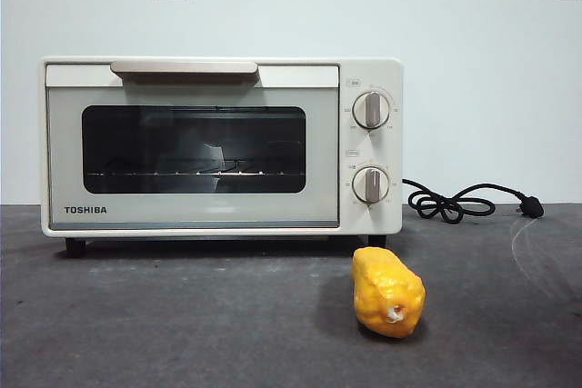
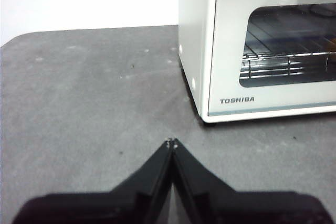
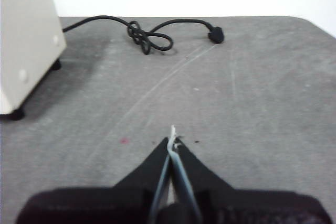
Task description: Take the corn from the table,put the corn in the oven
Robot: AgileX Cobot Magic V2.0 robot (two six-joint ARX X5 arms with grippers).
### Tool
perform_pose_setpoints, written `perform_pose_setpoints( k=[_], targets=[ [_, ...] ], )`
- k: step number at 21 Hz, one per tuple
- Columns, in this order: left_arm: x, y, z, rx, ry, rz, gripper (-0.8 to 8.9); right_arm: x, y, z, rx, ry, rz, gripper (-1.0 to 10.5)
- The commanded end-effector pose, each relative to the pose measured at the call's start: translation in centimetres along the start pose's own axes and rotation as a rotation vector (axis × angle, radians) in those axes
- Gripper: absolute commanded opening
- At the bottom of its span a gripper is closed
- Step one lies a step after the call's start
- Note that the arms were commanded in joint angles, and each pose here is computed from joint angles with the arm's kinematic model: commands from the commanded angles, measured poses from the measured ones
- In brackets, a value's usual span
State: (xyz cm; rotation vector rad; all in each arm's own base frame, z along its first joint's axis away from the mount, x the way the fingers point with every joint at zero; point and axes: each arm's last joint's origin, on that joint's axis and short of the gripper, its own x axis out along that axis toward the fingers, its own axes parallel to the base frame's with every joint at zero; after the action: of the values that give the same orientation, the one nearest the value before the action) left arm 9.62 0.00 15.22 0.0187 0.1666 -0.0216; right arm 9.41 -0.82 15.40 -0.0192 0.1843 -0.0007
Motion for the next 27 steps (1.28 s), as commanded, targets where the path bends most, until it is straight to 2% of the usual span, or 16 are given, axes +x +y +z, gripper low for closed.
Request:
perform_pose_setpoints(
  k=[1,4,6,10,13,18,23,27],
  targets=[
    [0.1,-0.1,0.2,-0.050,-0.039,-0.017,-0.04,0.1,0.2,-0.2,0.187,-0.002,0.054,0.0],
    [0.0,-0.2,0.4,-0.206,-0.053,-0.073,-0.04,0.1,0.3,-0.2,0.442,0.013,0.099,0.0],
    [0.0,-0.3,0.4,-0.261,-0.051,-0.094,-0.04,0.1,0.3,-0.2,0.524,0.016,0.097,0.0],
    [0.0,-0.4,0.3,-0.398,-0.024,-0.144,-0.04,0.1,0.2,0.0,0.536,-0.007,0.066,0.0],
    [0.0,-0.7,0.3,-0.406,-0.005,-0.232,-0.04,0.1,0.2,0.0,0.542,-0.005,0.077,0.0],
    [-0.2,-1.0,0.7,-0.432,0.019,-0.366,-0.05,0.0,0.4,0.5,0.548,-0.028,0.176,0.0],
    [-0.6,-1.2,2.0,-0.446,0.022,-0.438,-0.05,-0.2,0.6,1.8,0.515,-0.149,0.262,-0.1],
    [-0.9,-1.3,3.8,-0.442,0.022,-0.478,-0.05,-0.6,0.8,2.9,0.545,-0.185,0.352,-0.1]
  ],
)
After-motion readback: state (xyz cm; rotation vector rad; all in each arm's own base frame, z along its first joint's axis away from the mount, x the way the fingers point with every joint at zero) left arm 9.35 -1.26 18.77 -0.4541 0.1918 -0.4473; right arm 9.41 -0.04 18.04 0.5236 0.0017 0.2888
